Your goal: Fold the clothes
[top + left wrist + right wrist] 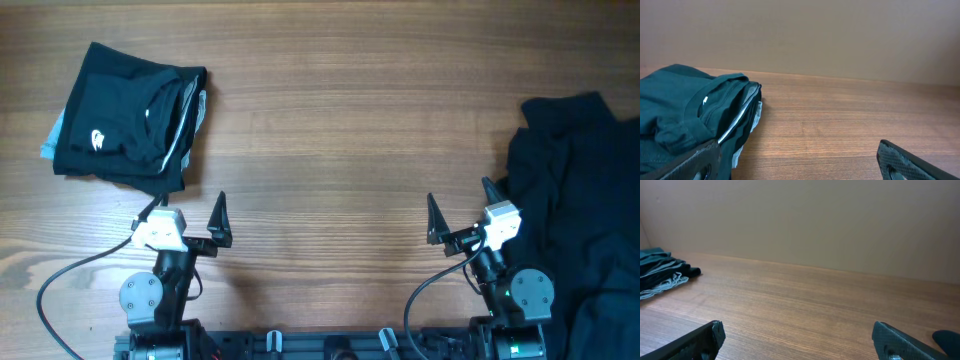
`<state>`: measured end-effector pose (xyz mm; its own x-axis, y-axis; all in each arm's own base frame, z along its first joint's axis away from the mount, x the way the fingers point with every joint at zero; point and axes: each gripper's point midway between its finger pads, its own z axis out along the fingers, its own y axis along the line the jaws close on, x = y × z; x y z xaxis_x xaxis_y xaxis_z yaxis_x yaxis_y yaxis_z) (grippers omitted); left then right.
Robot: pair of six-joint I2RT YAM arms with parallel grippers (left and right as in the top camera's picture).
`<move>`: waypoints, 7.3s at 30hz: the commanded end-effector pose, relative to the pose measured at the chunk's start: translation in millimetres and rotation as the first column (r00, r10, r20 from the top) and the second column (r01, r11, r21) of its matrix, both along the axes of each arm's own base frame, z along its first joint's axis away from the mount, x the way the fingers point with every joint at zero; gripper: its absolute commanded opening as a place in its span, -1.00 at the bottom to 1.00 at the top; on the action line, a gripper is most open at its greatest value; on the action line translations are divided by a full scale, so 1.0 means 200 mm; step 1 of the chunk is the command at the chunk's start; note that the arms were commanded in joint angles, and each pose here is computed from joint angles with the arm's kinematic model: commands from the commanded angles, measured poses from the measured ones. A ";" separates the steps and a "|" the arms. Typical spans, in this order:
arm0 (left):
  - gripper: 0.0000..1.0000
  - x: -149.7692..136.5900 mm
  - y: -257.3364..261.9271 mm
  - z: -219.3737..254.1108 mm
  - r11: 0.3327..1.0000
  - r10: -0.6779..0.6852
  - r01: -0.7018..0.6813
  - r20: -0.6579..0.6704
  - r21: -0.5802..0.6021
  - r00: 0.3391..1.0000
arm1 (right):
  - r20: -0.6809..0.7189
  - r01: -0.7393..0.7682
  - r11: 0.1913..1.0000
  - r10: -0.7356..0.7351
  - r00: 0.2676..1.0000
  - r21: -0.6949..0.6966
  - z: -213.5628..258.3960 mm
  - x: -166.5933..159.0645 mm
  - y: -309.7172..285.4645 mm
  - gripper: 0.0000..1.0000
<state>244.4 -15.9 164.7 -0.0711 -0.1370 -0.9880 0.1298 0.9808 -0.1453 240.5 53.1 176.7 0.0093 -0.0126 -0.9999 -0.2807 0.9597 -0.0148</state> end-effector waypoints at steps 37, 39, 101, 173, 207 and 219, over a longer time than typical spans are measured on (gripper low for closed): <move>1.00 0.00 -0.02 -0.01 1.000 -0.025 0.025 0.001 -0.003 1.000 | 0.013 -0.011 1.000 0.011 1.000 -0.008 0.01 0.00 0.01 0.99; 1.00 0.00 -0.02 -0.01 1.000 -0.025 0.025 0.001 -0.004 1.000 | 0.013 -0.010 1.000 0.010 1.000 -0.001 0.01 0.00 0.01 0.99; 1.00 0.21 -0.19 0.44 0.958 -0.269 0.169 -0.522 -0.232 0.809 | -0.978 0.671 0.741 -0.160 0.135 -0.028 -0.75 0.83 -0.85 0.49; 1.00 0.29 -0.27 0.26 0.957 -0.270 0.117 -0.662 -0.266 0.699 | -0.951 0.386 0.904 0.063 0.304 0.184 -0.78 1.18 -0.16 0.01; 0.86 0.43 -0.85 -0.32 0.897 -0.423 0.317 -0.804 -0.308 0.418 | -0.865 0.052 0.960 0.222 0.450 0.274 0.32 1.16 0.06 0.52; -0.36 0.40 -1.11 -0.72 0.877 -0.429 0.366 -0.853 -0.313 0.299 | -0.877 0.061 0.960 0.223 0.425 0.273 0.32 1.11 0.06 0.52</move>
